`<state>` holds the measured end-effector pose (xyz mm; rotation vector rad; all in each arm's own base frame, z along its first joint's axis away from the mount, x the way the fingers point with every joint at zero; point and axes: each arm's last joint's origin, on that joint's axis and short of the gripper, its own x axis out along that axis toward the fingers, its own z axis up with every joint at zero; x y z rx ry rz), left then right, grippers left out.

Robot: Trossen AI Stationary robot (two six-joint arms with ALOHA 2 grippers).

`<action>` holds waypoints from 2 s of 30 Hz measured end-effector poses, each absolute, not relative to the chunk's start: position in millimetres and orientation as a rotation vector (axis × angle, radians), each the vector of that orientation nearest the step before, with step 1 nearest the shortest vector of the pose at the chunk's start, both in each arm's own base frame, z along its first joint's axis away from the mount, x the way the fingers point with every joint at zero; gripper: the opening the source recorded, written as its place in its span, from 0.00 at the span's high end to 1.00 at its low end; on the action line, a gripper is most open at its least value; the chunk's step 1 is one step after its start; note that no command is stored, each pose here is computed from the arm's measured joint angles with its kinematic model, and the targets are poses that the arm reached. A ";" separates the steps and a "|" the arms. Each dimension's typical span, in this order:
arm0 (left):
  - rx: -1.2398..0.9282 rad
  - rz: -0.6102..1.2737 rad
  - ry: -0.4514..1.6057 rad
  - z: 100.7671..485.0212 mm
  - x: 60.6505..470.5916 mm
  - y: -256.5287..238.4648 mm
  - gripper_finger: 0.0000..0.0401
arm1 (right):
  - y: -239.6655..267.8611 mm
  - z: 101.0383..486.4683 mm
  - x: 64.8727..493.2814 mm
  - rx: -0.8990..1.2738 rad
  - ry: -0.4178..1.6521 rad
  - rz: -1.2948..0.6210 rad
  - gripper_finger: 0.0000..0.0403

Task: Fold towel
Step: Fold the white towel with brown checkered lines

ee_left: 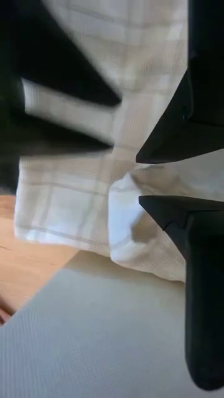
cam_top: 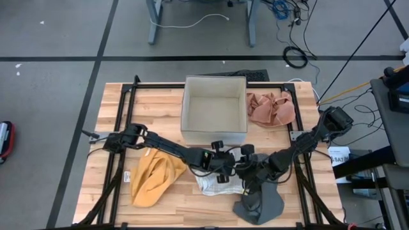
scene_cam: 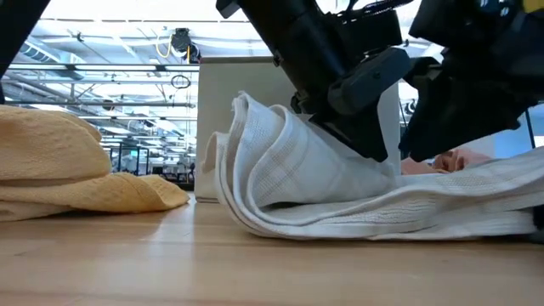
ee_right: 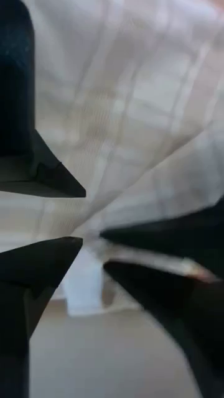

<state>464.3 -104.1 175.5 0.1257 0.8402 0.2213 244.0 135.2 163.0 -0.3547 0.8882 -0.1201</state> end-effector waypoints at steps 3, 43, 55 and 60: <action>0.123 0.219 0.836 175.6 464.6 -104.5 0.75 | 130.6 162.4 245.0 -0.362 0.902 -0.139 0.75; -0.184 0.480 0.978 223.4 333.5 -257.7 0.59 | 139.4 167.2 249.3 -0.434 0.831 -0.050 0.59; -0.518 0.597 0.809 157.0 323.6 -259.0 0.35 | 144.9 166.9 246.5 -0.432 0.836 -0.005 0.60; -0.528 0.615 0.619 142.4 318.3 -260.8 0.34 | 145.4 166.9 246.2 -0.420 0.835 -0.008 0.60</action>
